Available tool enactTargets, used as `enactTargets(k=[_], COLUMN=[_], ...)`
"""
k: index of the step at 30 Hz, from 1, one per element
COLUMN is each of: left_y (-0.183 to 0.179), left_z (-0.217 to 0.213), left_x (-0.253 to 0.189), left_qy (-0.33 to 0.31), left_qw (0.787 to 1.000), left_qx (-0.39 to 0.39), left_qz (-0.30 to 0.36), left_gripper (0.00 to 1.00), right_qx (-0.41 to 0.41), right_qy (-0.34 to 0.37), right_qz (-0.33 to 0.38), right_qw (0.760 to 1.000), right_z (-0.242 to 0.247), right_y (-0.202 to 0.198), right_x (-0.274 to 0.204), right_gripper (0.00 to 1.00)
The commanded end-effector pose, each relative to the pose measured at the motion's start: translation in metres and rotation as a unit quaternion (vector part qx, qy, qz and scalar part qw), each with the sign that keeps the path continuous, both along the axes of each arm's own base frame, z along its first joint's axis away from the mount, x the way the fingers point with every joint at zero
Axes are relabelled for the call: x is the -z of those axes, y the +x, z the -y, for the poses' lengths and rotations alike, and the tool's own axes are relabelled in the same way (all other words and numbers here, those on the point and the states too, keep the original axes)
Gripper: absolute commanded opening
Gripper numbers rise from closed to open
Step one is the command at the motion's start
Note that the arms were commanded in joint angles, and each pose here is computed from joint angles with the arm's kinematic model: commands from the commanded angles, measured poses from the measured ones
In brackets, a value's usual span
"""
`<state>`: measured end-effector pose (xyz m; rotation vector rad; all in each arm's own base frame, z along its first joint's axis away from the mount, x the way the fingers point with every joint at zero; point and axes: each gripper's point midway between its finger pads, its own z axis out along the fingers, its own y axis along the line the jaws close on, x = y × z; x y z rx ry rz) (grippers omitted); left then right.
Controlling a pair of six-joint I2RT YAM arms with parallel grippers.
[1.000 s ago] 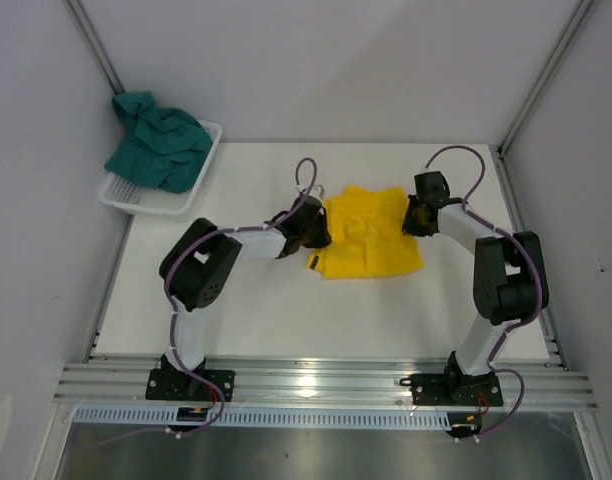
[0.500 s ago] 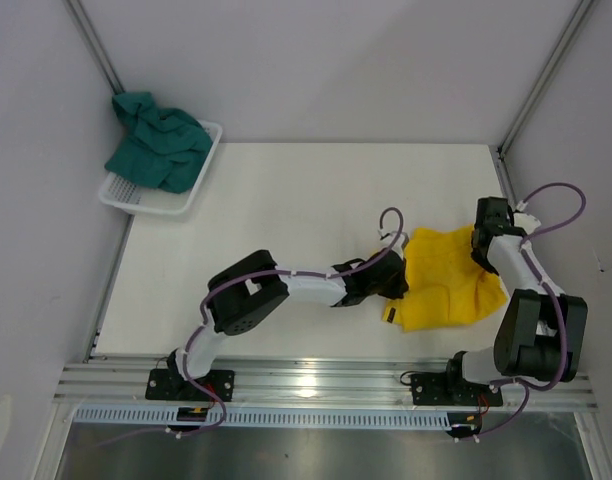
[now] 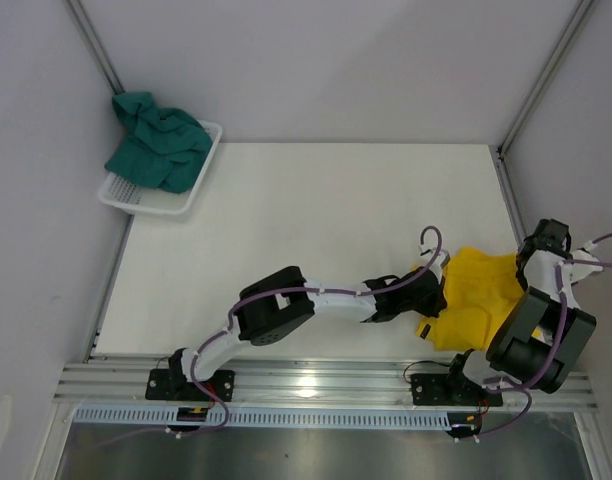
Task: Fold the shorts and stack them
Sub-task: Neatly place the folded shorts to the corner
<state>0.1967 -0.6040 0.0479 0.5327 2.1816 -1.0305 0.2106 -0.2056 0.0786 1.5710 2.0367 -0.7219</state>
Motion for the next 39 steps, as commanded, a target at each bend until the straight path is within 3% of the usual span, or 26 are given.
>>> enactTargets(k=[1, 4, 5, 6, 7, 8, 9, 13, 17, 22, 27, 29, 32, 35, 39], left_y=[-0.016, -0.025, -0.03, -0.03, -0.031, -0.033, -0.034, -0.027, -0.017, 0.013, 0.048, 0.066, 0.087, 0.106, 0.119], left_z=[0.029, 0.038, 0.036, 0.036, 0.035, 0.036, 0.035, 0.026, 0.013, -0.026, -0.074, -0.096, -0.137, -0.178, -0.236], left_x=[-0.01, -0.02, -0.012, -0.015, -0.014, -0.014, -0.015, -0.033, -0.056, -0.074, -0.108, -0.116, -0.128, -0.147, -0.15], left_qy=[-0.033, -0.054, -0.05, -0.052, -0.054, -0.055, -0.057, -0.065, -0.081, -0.081, -0.062, -0.055, -0.032, -0.026, -0.01], left_qw=[0.998, 0.997, 0.997, 0.997, 0.997, 0.997, 0.997, 0.996, 0.996, 0.996, 0.997, 0.996, 0.992, 0.985, 0.975], left_qx=[0.045, 0.05, 0.052, 0.048, 0.047, 0.05, 0.051, 0.041, 0.032, -0.001, -0.034, -0.057, -0.094, -0.142, -0.196], left_qz=[0.009, 0.032, 0.033, 0.035, 0.034, 0.029, 0.029, 0.039, 0.032, 0.024, 0.038, 0.05, 0.074, 0.093, 0.108], left_gripper=[0.0, 0.0, 0.0, 0.0, 0.09, 0.31, 0.37, 0.76, 0.98, 0.99, 0.99, 0.99, 0.99, 0.99, 0.99], right_qx=[0.058, 0.078, 0.079, 0.076, 0.067, 0.068, 0.064, 0.05, 0.037, -0.024, -0.17, -0.244, -0.343, -0.425, -0.487], right_qy=[-0.036, -0.043, -0.045, -0.042, -0.038, -0.037, -0.039, -0.087, -0.128, -0.145, -0.076, -0.045, -0.033, -0.018, -0.022], right_qz=[0.039, 0.048, 0.05, 0.057, 0.056, 0.056, 0.055, 0.065, 0.075, 0.114, 0.217, 0.261, 0.322, 0.349, 0.35], right_qw=[0.997, 0.995, 0.995, 0.995, 0.995, 0.995, 0.996, 0.993, 0.988, 0.983, 0.958, 0.933, 0.882, 0.835, 0.8], right_z=[0.027, 0.037, 0.038, 0.039, 0.042, 0.043, 0.043, 0.039, 0.039, 0.023, -0.023, -0.056, -0.105, -0.161, -0.219], right_y=[-0.004, -0.013, -0.013, -0.01, -0.007, -0.005, -0.004, 0.008, 0.015, 0.037, 0.083, 0.1, 0.124, 0.137, 0.156], right_x=[-0.007, -0.007, -0.007, -0.007, -0.008, -0.011, -0.013, -0.045, -0.082, -0.123, -0.145, -0.154, -0.173, -0.18, -0.187], right_gripper=[0.0, 0.0, 0.05, 0.27, 0.38, 0.54, 0.7, 0.83, 0.84, 0.84, 0.84, 0.85, 0.96, 1.0, 0.99])
